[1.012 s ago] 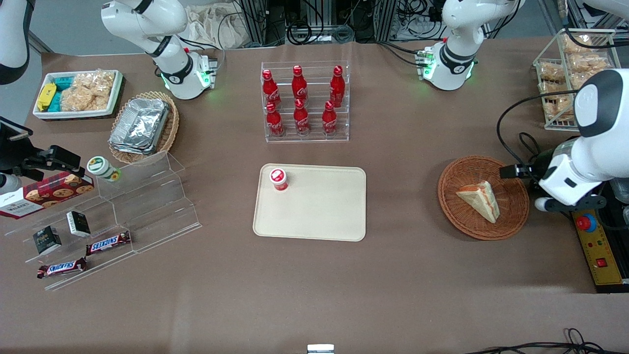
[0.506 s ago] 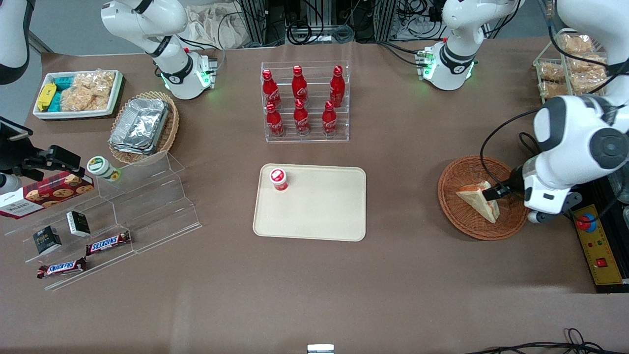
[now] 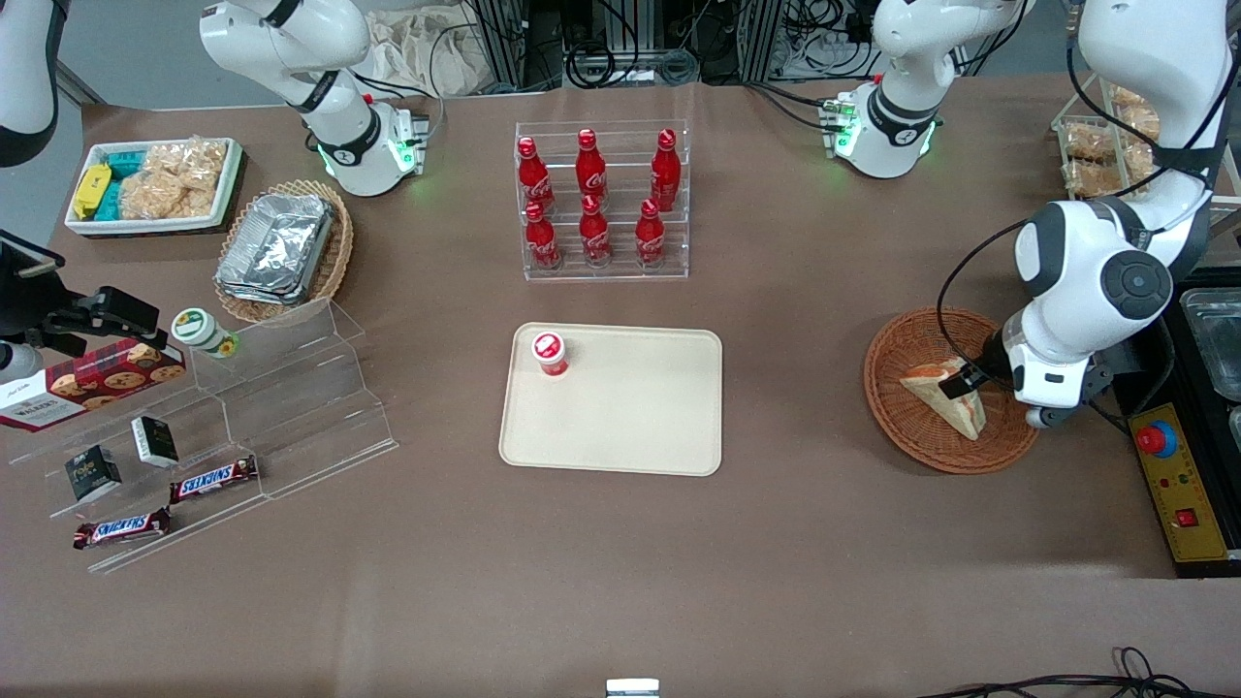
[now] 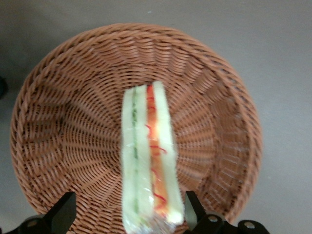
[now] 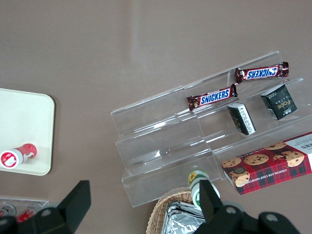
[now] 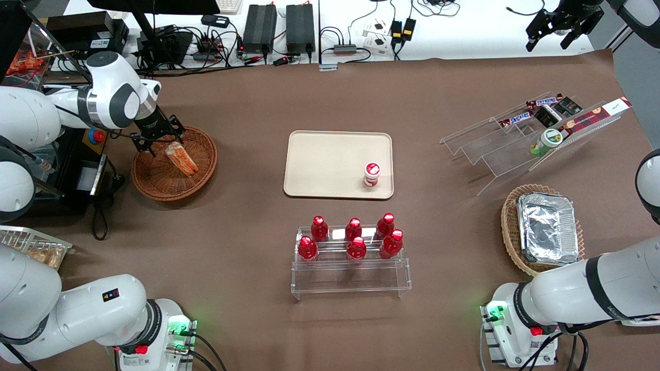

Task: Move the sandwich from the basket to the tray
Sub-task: 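Lower the left gripper and close it on the sandwich, then lift the sandwich and carry it over the beige tray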

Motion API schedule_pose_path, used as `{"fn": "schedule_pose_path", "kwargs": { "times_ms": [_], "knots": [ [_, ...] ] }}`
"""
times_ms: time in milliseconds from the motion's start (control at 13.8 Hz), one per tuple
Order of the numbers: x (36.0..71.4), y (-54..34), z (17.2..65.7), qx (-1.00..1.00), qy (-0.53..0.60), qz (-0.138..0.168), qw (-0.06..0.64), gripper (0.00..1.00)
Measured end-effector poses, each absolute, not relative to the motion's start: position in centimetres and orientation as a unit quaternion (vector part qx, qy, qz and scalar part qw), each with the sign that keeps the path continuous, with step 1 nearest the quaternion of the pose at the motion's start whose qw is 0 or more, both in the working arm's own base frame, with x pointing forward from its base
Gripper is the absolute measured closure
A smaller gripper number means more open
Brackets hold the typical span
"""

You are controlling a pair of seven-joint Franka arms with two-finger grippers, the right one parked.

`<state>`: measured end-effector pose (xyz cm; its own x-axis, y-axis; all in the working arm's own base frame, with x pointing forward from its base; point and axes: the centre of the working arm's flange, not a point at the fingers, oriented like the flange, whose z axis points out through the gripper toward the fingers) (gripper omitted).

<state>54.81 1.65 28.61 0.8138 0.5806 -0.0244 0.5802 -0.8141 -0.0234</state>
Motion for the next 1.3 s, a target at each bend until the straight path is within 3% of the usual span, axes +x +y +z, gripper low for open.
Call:
{"fn": "schedule_pose_path", "kwargs": {
  "times_ms": [506, 578, 795, 940, 1301],
  "knots": [
    [54.8, 2.0, 25.4, -0.942, -0.335, 0.032, 0.002, 0.00],
    [54.8, 2.0, 25.1, -0.940, -0.338, 0.032, 0.000, 0.07],
    [55.0, 1.3, 24.2, -0.940, -0.341, 0.027, -0.002, 0.42],
    [55.2, 1.0, 24.5, -0.942, -0.335, 0.024, -0.001, 0.60],
    [57.0, -1.5, 30.2, -0.967, -0.253, 0.037, 0.015, 0.73]
  ]
}}
